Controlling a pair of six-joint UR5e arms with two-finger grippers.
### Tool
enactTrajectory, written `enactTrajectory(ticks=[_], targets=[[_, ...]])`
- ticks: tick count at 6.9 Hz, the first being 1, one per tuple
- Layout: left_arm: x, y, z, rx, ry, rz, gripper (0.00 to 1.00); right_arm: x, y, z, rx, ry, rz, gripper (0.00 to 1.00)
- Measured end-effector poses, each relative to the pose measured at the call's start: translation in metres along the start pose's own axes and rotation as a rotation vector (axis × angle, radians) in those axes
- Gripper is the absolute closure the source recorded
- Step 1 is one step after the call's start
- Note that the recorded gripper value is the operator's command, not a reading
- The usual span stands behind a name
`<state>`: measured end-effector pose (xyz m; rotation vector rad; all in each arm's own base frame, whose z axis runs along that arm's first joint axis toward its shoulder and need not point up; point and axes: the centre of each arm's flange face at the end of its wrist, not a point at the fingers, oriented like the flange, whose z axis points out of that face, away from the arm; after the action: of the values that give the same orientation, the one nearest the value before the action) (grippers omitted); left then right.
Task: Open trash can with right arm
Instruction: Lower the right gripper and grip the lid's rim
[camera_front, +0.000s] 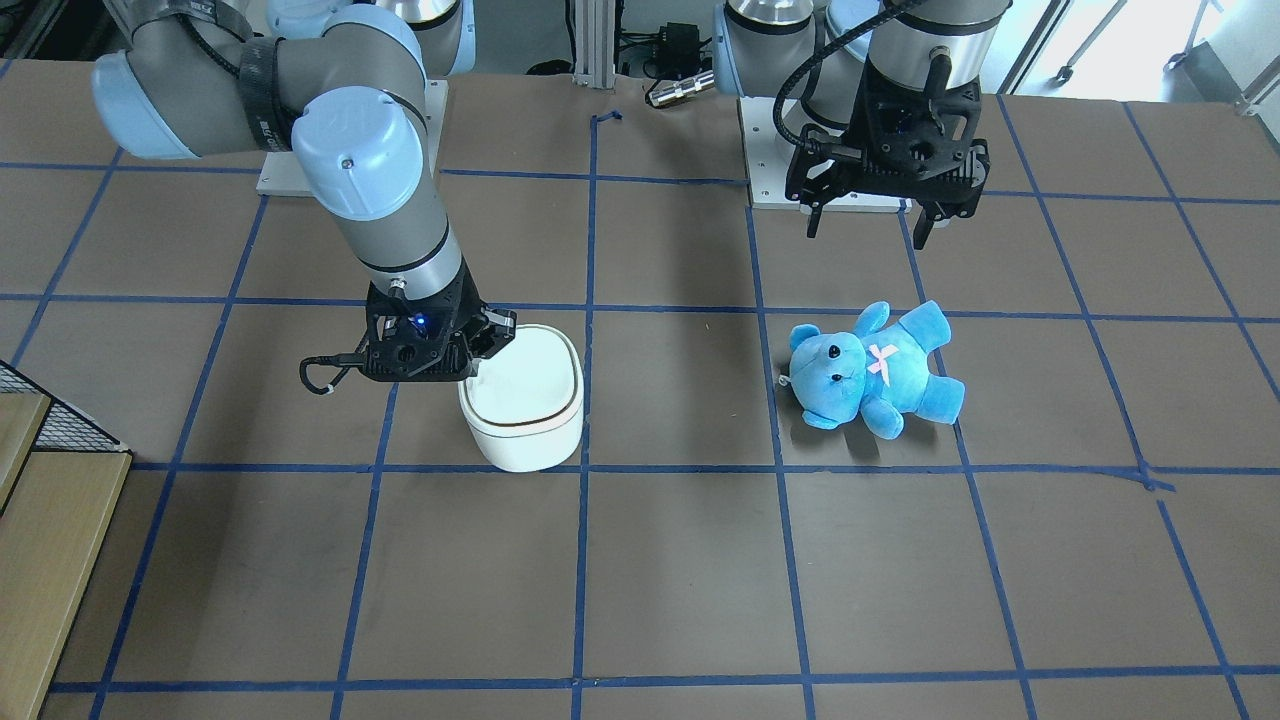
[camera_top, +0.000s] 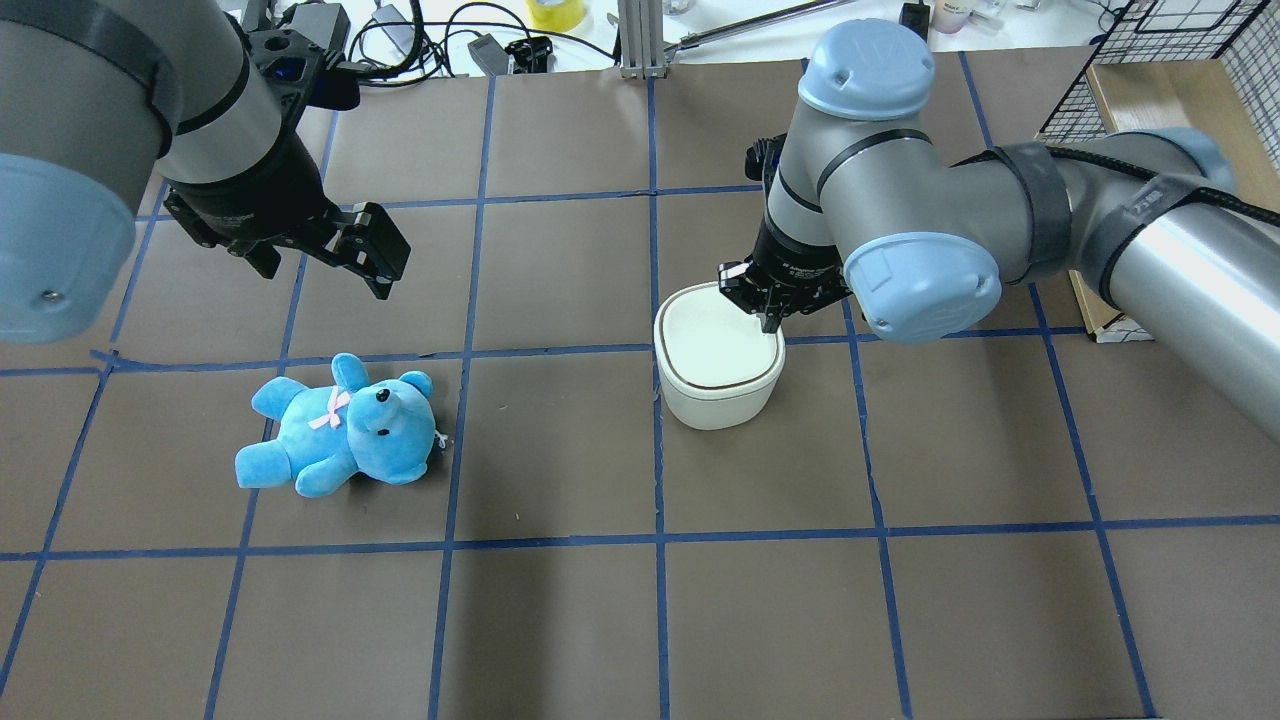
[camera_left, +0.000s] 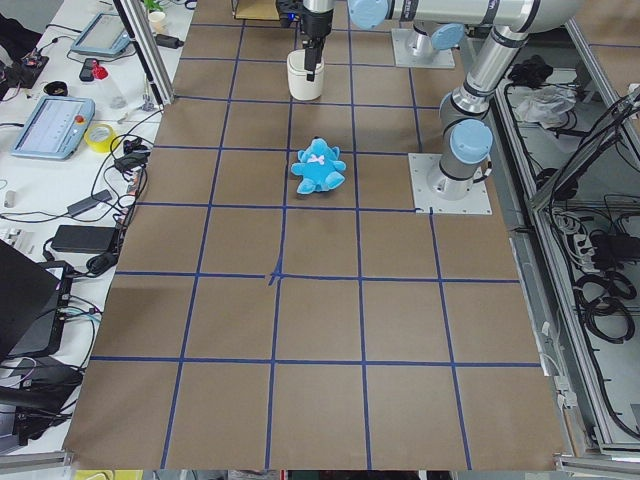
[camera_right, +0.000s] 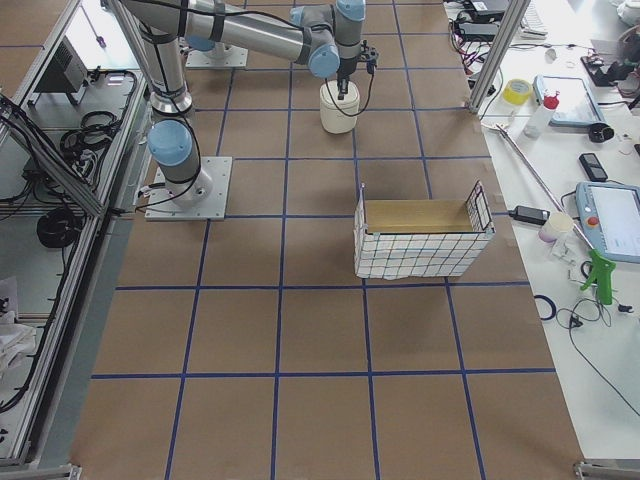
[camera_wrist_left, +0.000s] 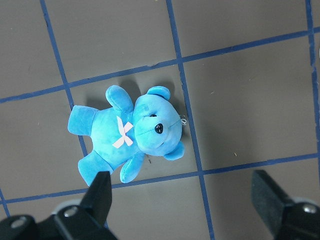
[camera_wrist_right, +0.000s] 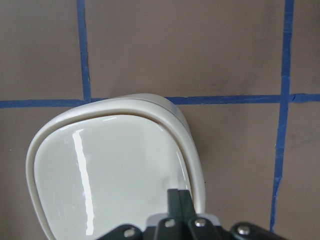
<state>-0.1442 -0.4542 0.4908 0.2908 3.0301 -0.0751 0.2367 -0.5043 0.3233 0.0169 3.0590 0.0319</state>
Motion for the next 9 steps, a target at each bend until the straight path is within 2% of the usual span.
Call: enactTrajectory(ticks=[9], targets=[[0.0,0.0,0.0,0.0,0.0,0.0,0.0,-0.0002,-0.0045,0.0126,-0.019,0.0,0.001,1.0]])
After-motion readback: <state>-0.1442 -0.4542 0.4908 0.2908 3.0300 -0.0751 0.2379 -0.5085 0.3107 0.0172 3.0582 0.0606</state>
